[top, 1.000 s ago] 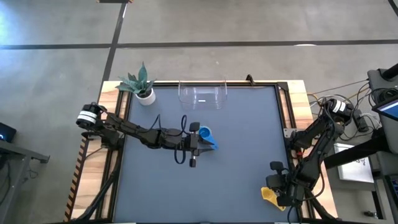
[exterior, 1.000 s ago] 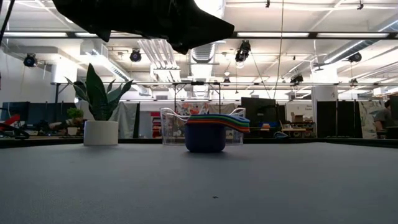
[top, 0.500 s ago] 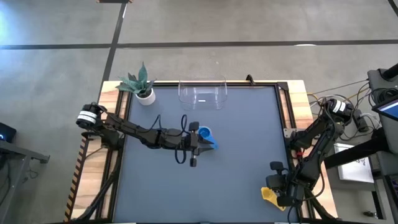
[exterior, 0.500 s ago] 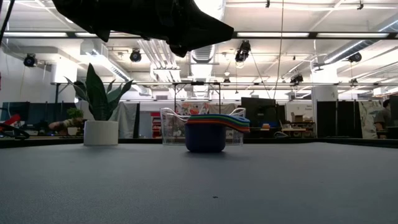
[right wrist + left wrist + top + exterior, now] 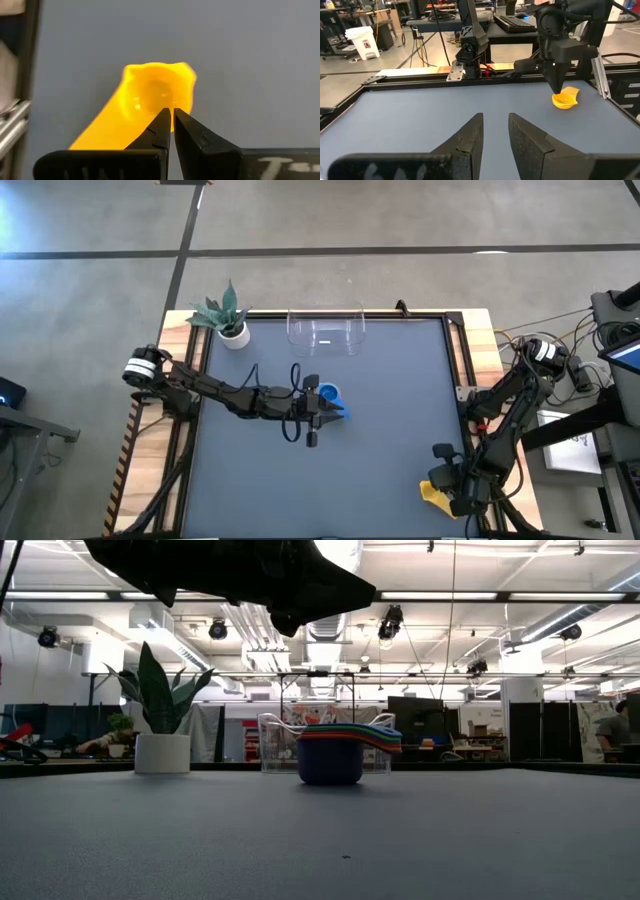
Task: Nest measuring cups in basket
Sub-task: Stack the yellow measuring cup on top of the blue measuring cup
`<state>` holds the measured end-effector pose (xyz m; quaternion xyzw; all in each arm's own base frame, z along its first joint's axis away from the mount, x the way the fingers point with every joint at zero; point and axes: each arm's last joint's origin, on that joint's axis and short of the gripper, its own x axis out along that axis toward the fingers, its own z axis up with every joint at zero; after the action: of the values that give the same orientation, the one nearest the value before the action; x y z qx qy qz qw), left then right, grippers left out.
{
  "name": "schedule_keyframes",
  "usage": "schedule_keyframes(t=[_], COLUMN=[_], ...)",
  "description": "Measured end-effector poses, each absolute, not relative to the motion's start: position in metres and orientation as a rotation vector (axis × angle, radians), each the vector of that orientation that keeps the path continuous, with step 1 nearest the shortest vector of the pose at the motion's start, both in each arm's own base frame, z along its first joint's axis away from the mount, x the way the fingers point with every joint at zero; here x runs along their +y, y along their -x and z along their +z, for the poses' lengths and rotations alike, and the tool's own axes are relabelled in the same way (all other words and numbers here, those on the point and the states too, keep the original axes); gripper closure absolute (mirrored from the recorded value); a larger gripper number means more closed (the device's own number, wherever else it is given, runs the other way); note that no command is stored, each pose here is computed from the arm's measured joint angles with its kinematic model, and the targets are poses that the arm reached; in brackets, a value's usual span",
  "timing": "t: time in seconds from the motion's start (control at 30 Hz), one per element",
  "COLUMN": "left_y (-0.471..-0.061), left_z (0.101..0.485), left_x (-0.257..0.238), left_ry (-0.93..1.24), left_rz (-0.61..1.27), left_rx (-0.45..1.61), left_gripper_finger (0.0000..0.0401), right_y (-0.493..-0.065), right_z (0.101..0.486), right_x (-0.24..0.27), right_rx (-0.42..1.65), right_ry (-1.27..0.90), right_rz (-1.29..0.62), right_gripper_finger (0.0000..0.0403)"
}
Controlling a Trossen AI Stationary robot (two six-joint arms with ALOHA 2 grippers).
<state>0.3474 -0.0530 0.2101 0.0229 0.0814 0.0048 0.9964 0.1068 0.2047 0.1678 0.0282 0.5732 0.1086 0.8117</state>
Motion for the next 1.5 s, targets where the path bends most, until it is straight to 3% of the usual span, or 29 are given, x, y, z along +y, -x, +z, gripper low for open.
schedule_keyframes(t=[0.67, 1.13, 1.5], left_y=[-0.347, -0.347, -0.35], left_z=[0.21, 0.209, 0.2], left_x=[-0.052, -0.052, -0.053], left_ry=[-0.038, -0.04, -0.045], left_rz=[0.034, 0.033, 0.033], left_rx=[0.162, 0.171, 0.201], left_gripper_finger=[0.0326, 0.0326, 0.0326], right_y=[-0.107, -0.107, -0.121], right_z=[0.17, 0.17, 0.169], right_x=[0.209, 0.208, 0.196], right_rx=[1.238, 1.232, 1.233], right_ry=[-0.007, 0.041, -0.036], right_rz=[0.358, 0.368, 0.216], right_gripper_finger=[0.0386, 0.0213, 0.0202])
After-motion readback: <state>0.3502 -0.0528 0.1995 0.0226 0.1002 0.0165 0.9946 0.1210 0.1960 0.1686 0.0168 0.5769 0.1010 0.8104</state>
